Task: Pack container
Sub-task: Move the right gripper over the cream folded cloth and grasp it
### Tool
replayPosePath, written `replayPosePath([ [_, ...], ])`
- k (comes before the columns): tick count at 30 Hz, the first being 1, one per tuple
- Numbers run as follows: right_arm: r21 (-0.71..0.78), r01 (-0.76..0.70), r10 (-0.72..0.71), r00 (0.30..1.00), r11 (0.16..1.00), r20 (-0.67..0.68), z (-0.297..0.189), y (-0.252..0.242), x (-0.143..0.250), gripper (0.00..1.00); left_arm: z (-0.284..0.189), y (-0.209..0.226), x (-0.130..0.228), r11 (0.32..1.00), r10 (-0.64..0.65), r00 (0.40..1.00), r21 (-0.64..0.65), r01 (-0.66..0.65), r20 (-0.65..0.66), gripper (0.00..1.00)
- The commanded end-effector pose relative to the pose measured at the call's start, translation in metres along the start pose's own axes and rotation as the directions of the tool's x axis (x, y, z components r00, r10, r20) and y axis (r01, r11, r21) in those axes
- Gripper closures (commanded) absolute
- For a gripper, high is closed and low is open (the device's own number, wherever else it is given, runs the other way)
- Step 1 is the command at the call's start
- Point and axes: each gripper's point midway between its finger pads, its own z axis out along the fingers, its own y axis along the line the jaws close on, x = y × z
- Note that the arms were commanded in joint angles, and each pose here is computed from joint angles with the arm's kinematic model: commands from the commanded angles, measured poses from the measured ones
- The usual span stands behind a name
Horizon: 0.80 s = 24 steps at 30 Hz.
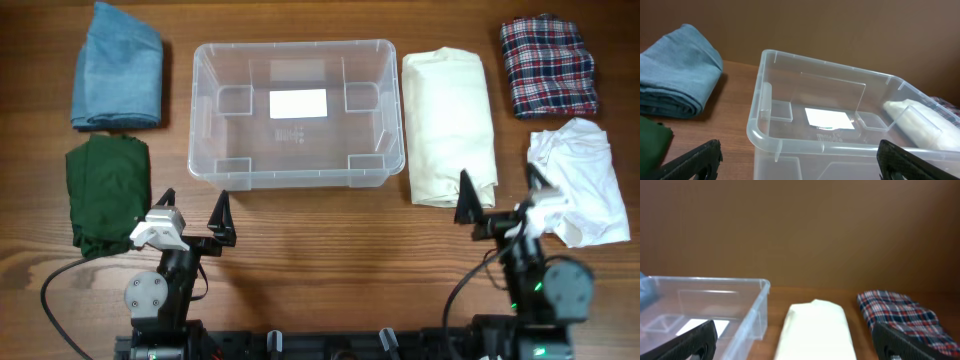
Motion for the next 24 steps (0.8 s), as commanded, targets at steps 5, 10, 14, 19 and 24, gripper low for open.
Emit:
replayPosePath([
  [5, -0.032, -0.030, 0.019, 0.954, 0.999, -0.299, 0.077, -0.023, -0.071, 0.00, 0.000, 0.004, 0.002, 1.000, -0.006, 1.000, -0.016, 0.006, 0.001, 0.00],
  [10, -0.179, -0.065, -0.022, 0.896, 0.982, -0.443, 0.126, -0.042, -0.082, 0.00, 0.000, 0.004, 0.002, 1.000, -0.006, 1.000, -0.016, 0.006, 0.001, 0.00],
  [14, -0.145, -0.239, 0.113, 0.805, 0.960, -0.582, 0.149, -0.060, -0.049, 0.00, 0.000, 0.004, 0.002, 1.000, -0.006, 1.000, -0.016, 0.006, 0.001, 0.00],
  [19, -0.066, -0.317, 0.176, 0.676, 0.946, -0.716, 0.156, -0.083, 0.016, 0.00, 0.000, 0.004, 0.002, 1.000, -0.006, 1.000, -0.016, 0.006, 0.001, 0.00],
  [24, 0.043, -0.385, 0.249, 0.504, 0.922, -0.827, 0.152, -0.106, 0.089, 0.00, 0.000, 0.004, 0.002, 1.000, -0.006, 1.000, -0.016, 0.006, 0.001, 0.00],
])
